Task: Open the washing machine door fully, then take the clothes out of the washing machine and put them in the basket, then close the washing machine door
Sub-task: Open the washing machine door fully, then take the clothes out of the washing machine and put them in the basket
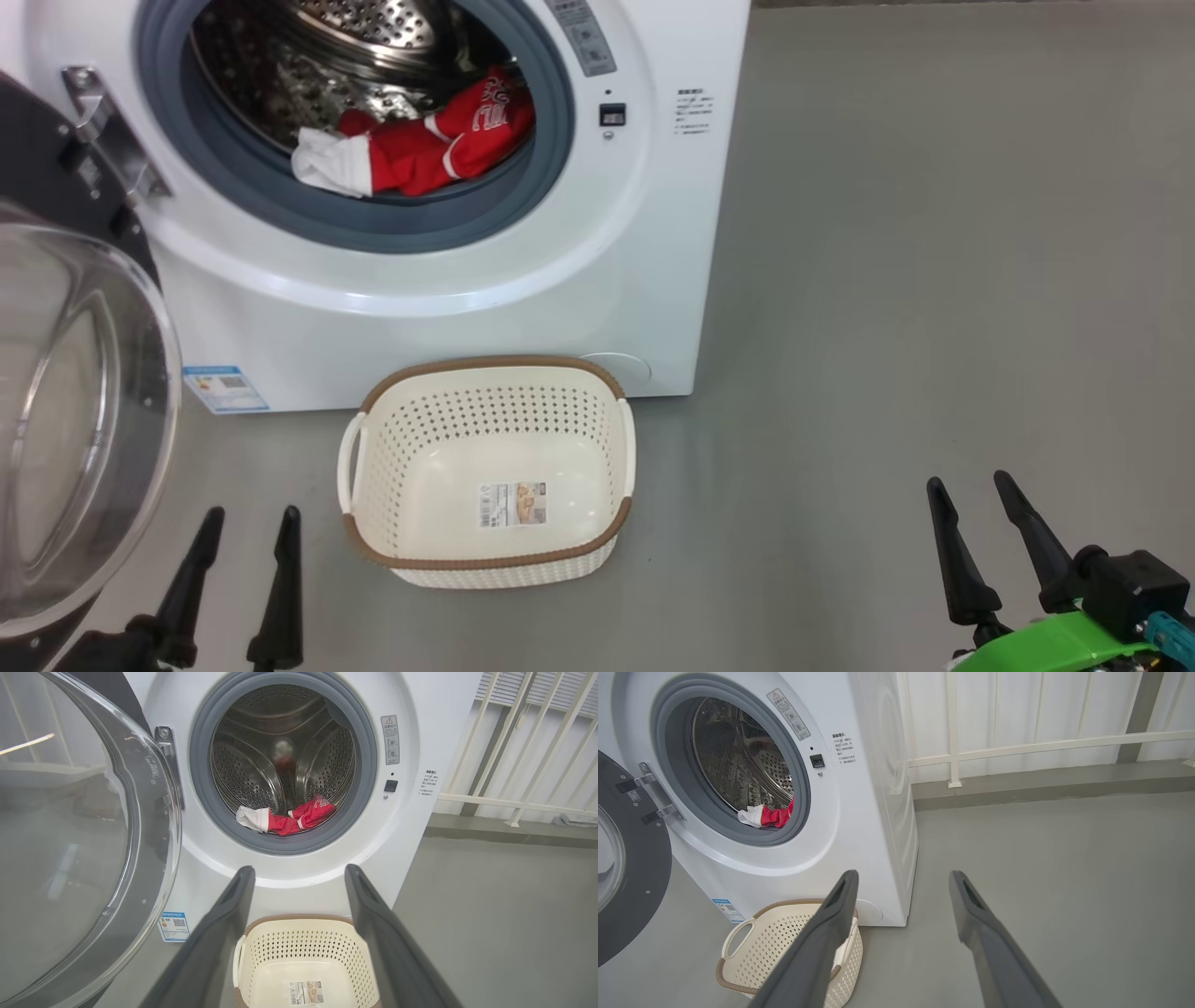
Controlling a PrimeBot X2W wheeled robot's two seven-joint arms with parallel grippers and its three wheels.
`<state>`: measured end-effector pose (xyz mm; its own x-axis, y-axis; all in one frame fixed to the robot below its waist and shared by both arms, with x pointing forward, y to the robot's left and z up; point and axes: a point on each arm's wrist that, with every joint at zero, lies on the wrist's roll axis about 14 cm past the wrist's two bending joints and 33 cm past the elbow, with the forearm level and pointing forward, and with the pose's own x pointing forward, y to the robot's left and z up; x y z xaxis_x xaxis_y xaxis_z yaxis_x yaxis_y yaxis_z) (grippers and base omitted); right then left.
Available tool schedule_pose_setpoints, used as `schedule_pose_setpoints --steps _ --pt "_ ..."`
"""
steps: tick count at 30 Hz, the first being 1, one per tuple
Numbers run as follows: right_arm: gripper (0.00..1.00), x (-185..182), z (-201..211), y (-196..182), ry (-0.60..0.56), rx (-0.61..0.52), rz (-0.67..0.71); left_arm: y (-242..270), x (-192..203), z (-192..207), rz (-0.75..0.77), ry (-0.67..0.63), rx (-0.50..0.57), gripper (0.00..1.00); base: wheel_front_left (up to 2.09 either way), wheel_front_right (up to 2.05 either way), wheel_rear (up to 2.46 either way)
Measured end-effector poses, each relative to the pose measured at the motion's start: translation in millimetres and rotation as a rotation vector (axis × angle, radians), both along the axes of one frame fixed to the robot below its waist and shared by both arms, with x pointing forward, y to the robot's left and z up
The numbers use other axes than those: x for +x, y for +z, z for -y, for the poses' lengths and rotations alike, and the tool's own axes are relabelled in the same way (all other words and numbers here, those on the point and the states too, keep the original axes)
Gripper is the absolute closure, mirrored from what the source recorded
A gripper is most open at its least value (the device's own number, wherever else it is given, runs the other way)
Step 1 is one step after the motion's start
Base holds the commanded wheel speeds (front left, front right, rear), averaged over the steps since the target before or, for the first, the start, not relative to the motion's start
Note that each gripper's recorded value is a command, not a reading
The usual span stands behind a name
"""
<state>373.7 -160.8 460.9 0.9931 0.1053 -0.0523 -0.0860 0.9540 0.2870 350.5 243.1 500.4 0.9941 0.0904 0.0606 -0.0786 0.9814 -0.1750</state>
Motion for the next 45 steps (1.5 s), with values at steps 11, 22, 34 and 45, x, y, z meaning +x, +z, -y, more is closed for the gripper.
schedule_pose_setpoints --steps 11,22,34,45 --pt "0.0 -21 33 0 -0.096 -0.011 -0.004 -1 7 31 0.002 -0.093 -0.037 0.0 0.0 0.0 0.0" --pt "0.0 -21 34 -1 -0.104 -0.009 -0.007 -4 9 31 -0.006 -0.096 -0.036 0.0 0.0 0.0 0.0" --pt "0.0 -19 30 -3 -0.092 -0.008 -0.012 -6 7 27 -0.017 -0.089 -0.033 0.0 0.01 -0.01 0.0" --pt "0.0 -17 30 -6 -0.09 -0.008 -0.022 -8 9 25 -0.019 -0.082 -0.049 0.0 0.66 -0.72 0.06"
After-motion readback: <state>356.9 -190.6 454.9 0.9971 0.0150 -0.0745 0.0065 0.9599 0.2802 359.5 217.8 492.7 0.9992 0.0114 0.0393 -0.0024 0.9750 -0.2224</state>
